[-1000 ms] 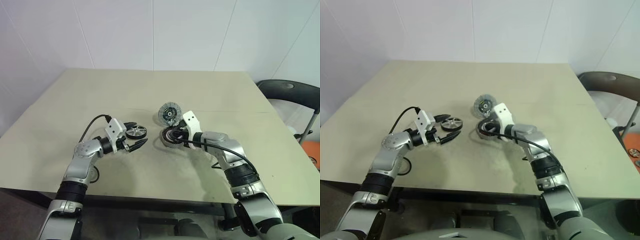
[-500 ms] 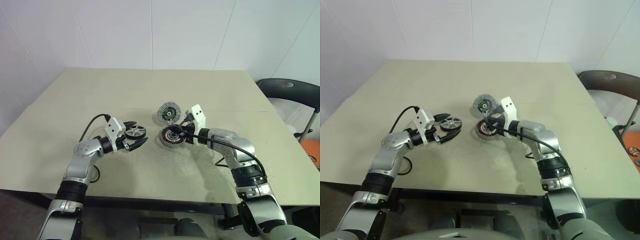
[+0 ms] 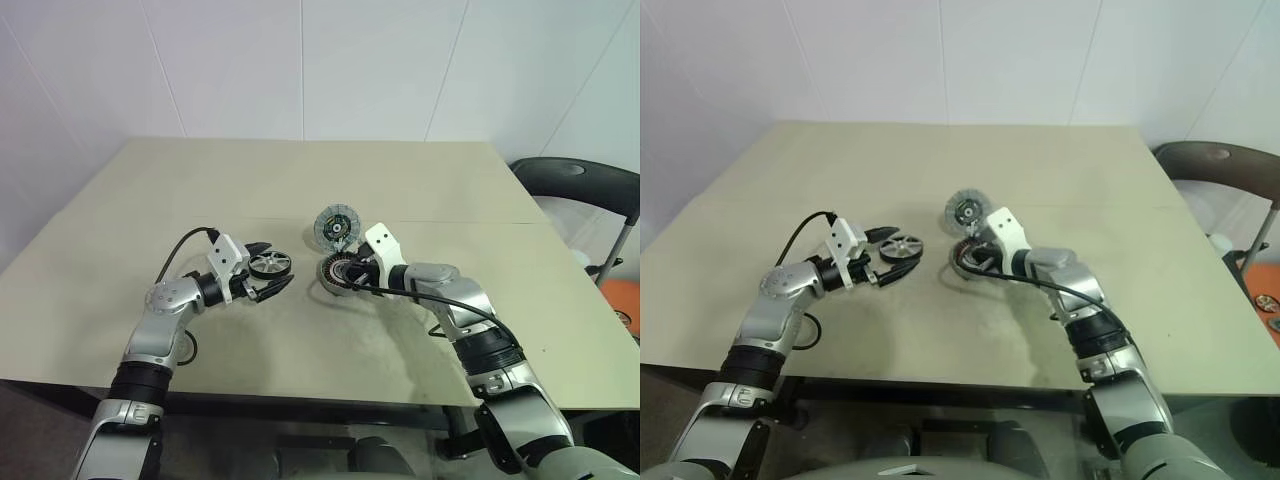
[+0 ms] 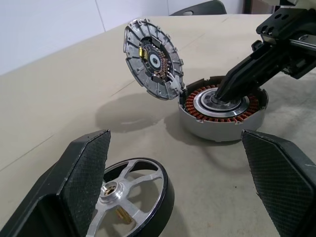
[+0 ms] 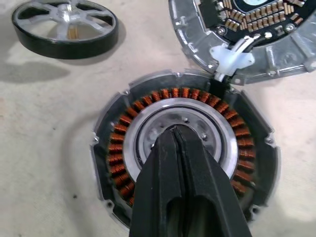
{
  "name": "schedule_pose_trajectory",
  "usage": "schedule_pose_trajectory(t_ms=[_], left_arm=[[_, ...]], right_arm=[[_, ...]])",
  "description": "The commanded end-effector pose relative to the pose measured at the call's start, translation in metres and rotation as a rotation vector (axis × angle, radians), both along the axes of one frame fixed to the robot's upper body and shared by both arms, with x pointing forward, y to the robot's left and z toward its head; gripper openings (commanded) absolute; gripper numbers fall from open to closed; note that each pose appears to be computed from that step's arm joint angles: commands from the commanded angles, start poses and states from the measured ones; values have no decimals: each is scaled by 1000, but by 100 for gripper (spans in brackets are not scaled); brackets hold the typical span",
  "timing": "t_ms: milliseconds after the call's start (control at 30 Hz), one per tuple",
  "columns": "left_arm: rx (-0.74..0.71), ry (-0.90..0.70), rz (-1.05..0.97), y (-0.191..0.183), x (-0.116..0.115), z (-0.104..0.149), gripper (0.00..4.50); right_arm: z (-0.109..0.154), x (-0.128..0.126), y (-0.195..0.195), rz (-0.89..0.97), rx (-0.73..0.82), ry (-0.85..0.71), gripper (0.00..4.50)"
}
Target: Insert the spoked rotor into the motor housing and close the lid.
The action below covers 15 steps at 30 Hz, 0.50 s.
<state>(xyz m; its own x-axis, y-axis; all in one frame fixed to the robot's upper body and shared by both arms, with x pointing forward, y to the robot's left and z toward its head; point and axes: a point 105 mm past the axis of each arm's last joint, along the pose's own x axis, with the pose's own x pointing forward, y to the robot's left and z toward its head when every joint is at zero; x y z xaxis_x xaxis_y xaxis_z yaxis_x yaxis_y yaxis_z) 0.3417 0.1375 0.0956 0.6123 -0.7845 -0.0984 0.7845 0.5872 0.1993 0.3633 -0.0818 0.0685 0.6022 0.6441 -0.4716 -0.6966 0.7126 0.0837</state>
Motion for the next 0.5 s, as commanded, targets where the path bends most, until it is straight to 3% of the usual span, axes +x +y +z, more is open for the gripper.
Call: schedule_pose_trajectory(t_ms=[33,500], left_arm=[[10,-47,-12,-3,1,11,450],[15,-39,-22,-6,-1,8,450]], right_arm=[[14,-4,28,54,98,-22,2],[8,24,-5,-150,-9,-95,2]])
